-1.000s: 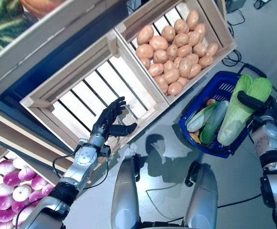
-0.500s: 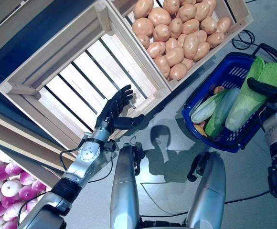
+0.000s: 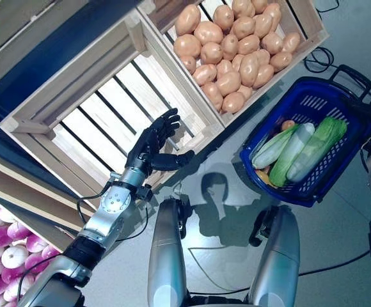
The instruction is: Put vegetables into the basket
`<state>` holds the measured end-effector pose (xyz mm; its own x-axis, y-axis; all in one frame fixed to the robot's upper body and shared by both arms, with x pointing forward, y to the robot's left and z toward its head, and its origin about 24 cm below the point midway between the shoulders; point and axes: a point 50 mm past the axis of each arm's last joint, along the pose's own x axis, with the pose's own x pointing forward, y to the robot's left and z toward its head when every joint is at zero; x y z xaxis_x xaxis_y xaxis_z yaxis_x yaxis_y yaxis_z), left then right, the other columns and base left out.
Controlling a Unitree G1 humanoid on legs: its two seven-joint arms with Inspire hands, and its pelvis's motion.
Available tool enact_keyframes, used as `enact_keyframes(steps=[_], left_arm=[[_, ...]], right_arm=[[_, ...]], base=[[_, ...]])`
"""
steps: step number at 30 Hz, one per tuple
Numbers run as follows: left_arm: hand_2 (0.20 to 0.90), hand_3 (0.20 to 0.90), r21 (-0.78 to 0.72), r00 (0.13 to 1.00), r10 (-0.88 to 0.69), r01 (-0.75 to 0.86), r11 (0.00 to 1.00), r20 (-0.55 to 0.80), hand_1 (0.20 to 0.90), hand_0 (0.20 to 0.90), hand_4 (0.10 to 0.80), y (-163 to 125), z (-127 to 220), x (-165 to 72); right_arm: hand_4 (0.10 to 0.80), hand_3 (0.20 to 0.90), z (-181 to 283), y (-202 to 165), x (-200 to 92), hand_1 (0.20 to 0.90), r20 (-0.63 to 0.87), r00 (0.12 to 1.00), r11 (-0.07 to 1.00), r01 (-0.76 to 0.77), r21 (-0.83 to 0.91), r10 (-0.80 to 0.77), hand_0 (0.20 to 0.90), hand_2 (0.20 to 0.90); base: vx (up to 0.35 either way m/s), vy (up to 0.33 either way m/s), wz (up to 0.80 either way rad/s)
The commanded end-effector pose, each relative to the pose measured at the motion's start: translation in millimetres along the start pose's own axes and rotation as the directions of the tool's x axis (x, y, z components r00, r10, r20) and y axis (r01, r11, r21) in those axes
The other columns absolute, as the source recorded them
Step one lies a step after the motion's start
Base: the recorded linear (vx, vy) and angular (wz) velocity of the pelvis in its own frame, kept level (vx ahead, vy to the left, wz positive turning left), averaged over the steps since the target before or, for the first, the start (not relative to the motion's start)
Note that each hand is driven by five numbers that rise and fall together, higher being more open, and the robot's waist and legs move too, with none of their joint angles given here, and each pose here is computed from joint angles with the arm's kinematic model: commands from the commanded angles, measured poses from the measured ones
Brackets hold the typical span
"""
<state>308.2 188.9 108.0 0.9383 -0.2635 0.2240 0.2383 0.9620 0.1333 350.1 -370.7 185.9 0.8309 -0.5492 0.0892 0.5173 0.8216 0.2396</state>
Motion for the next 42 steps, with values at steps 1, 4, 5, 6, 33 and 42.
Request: enact_keyframes(steps=[1,4,5,6,33,42], left_arm=[[0.900,0.900,0.006,0.978,-0.005,0.004,1.000,0.210,0.900,0.900,0.800,9.9,39.4,6.1],[0.900,0.900,0.039,0.982,-0.012,0.005,0.999,0.190,0.900,0.900,0.800,10.8,36.1,4.9],[0.900,0.900,0.044,0.983,-0.014,0.006,0.999,0.182,0.900,0.900,0.800,10.2,35.0,4.9],[0.900,0.900,0.051,0.985,-0.017,0.008,0.999,0.170,0.900,0.900,0.800,9.7,32.8,4.6],[0.900,0.900,-0.108,0.708,0.090,-0.231,0.967,-0.701,0.900,0.900,0.800,-69.4,-165.0,-154.6],[0.900,0.900,-0.130,0.652,0.106,-0.303,0.944,-0.750,0.900,0.900,0.800,-79.6,-173.4,-160.5]], right_arm=[[0.800,0.900,17.2,-15.9,0.9,0.900,0.086,0.996,0.999,-0.005,0.044,0.001,0.900,0.900],[0.800,0.900,1.9,-9.2,-3.5,0.900,0.069,0.996,0.997,-0.059,0.053,0.055,0.900,0.900],[0.800,0.900,-2.0,-6.5,-4.5,0.900,0.063,0.996,0.996,-0.072,0.054,0.068,0.900,0.900],[0.800,0.900,-7.5,-2.8,-6.4,0.900,0.058,0.994,0.993,-0.098,0.068,0.094,0.900,0.900],[0.800,0.900,-237.6,77.9,-261.4,0.900,-0.414,0.702,0.782,-0.336,0.524,0.579,0.900,0.900],[0.800,0.900,-243.5,90.8,-277.3,0.900,-0.445,0.607,0.747,-0.451,0.488,0.658,0.900,0.900]], base=[[0.074,0.010,-0.03],[0.034,0.005,-0.04],[0.026,-0.002,-0.11],[0.096,-0.007,-0.09],[0.112,0.038,-0.12],[0.007,0.032,0.00]])
